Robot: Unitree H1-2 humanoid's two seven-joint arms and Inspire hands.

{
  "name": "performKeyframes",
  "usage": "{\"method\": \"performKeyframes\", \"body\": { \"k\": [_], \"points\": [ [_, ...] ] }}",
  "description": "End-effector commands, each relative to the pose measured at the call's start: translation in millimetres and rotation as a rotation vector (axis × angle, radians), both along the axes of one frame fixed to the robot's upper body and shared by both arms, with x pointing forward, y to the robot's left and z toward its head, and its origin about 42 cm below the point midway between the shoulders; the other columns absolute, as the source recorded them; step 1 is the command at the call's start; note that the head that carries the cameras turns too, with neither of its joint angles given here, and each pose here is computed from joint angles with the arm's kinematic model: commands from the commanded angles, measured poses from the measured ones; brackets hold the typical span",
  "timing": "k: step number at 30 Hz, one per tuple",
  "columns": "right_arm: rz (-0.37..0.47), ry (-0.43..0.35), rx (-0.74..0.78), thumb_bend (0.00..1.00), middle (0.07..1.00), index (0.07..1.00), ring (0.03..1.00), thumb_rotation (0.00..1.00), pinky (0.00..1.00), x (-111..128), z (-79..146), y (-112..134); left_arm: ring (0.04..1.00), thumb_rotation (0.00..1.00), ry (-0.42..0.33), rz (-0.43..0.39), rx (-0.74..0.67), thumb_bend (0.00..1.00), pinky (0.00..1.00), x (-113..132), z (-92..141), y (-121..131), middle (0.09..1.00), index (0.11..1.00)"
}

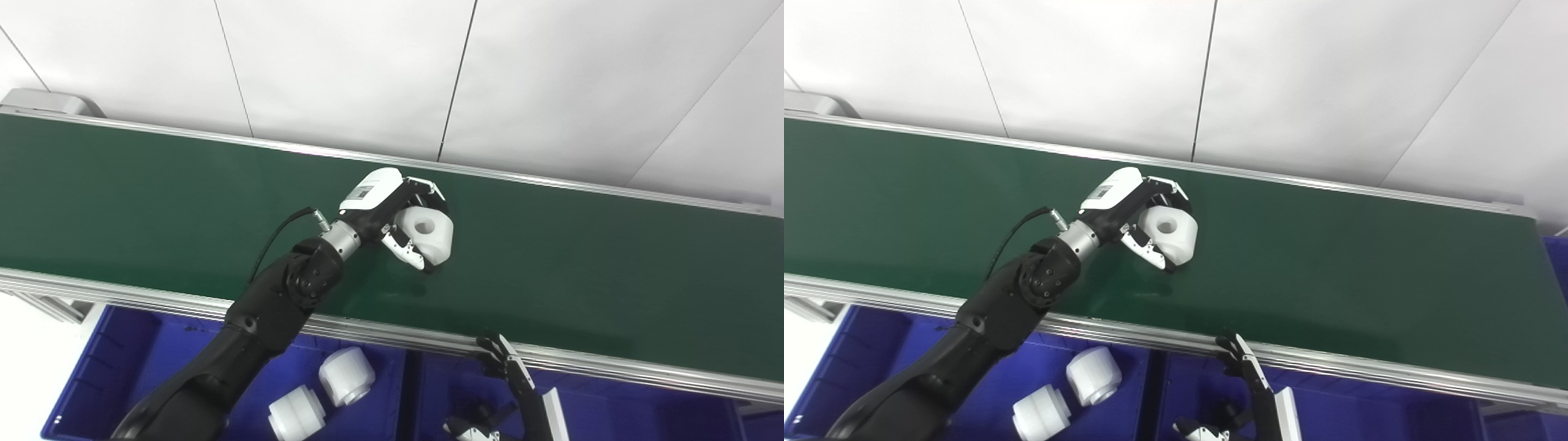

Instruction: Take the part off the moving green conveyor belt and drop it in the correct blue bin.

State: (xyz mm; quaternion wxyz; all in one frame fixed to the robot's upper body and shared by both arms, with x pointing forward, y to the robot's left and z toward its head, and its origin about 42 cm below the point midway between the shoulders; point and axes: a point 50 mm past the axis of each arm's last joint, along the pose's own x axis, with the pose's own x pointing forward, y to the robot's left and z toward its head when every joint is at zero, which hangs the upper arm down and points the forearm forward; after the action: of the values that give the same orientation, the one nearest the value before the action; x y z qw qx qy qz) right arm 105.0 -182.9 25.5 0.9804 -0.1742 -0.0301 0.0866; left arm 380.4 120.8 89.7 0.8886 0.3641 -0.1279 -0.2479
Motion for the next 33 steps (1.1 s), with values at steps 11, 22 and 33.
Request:
{"method": "performKeyframes", "body": {
  "k": [11,22,33],
  "points": [
    [0.005,-0.067,0.029,0.87,0.835,0.898,0.793,0.55,0.72,-1,9,4,0.392,0.00,-0.045,0.031,-0.166,0.50,0.41,9,22,-13,0.485,0.543],
    [-0.006,-0.078,0.051,0.86,0.832,0.889,0.788,0.52,0.71,-2,15,9,0.416,0.00,-0.133,-0.012,-0.246,0.50,0.42,-42,52,62,0.498,0.524],
    [-0.009,-0.089,0.046,0.86,0.832,0.892,0.793,0.53,0.71,-3,21,3,0.430,0.00,-0.048,-0.020,-0.295,0.50,0.44,-121,44,121,0.489,0.528]
  ]
}}
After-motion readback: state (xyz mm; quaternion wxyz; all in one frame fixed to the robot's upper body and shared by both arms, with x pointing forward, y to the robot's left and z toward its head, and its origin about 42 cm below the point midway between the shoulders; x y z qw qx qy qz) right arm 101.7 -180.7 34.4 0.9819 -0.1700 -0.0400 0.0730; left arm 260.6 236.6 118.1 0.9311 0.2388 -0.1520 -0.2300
